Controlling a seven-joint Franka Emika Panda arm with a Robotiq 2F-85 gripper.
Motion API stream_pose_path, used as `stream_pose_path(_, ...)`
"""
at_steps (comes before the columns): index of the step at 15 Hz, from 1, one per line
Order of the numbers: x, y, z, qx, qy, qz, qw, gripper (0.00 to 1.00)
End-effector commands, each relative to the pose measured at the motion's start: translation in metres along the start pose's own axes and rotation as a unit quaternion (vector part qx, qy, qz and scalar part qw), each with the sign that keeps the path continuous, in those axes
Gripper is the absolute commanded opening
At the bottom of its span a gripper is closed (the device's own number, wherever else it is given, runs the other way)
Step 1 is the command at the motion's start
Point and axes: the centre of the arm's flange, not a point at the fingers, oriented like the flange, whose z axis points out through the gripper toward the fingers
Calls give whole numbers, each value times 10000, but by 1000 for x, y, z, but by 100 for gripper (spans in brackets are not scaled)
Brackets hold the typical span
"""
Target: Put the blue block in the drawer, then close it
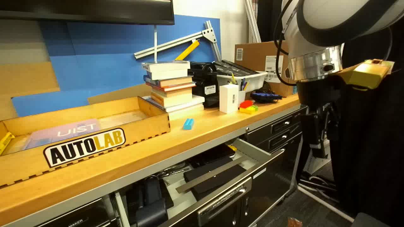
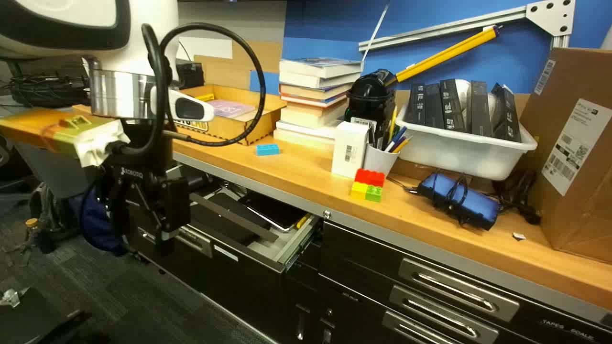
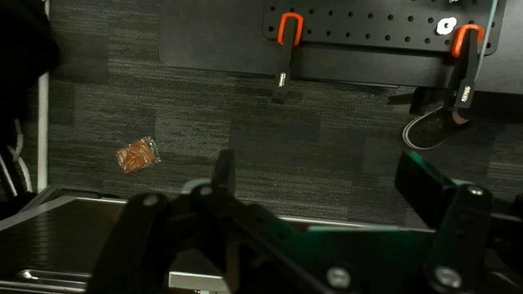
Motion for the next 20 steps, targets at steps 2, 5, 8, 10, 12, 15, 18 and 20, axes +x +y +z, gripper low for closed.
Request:
stream_pose_path(2,0,0,0,-1,5,1,10000,100)
stream_pose_path(5,0,0,0,-1,6,1,10000,100)
stream_pose_path(8,0,0,0,-1,6,1,10000,100)
stream_pose_path(10,4,-5,-6,-25,102,64,9999,100)
stream_pose_path(12,17,-24,-23,-139,441,283,9985,100)
stream_pose_path(15,43,-63,-60,-243,1124,418,9925,100)
stream_pose_path(18,76,-115,-93,-331,1498,801,9849,100)
stream_pose_path(20,101,-146,-108,-320,1657,1169,9787,100)
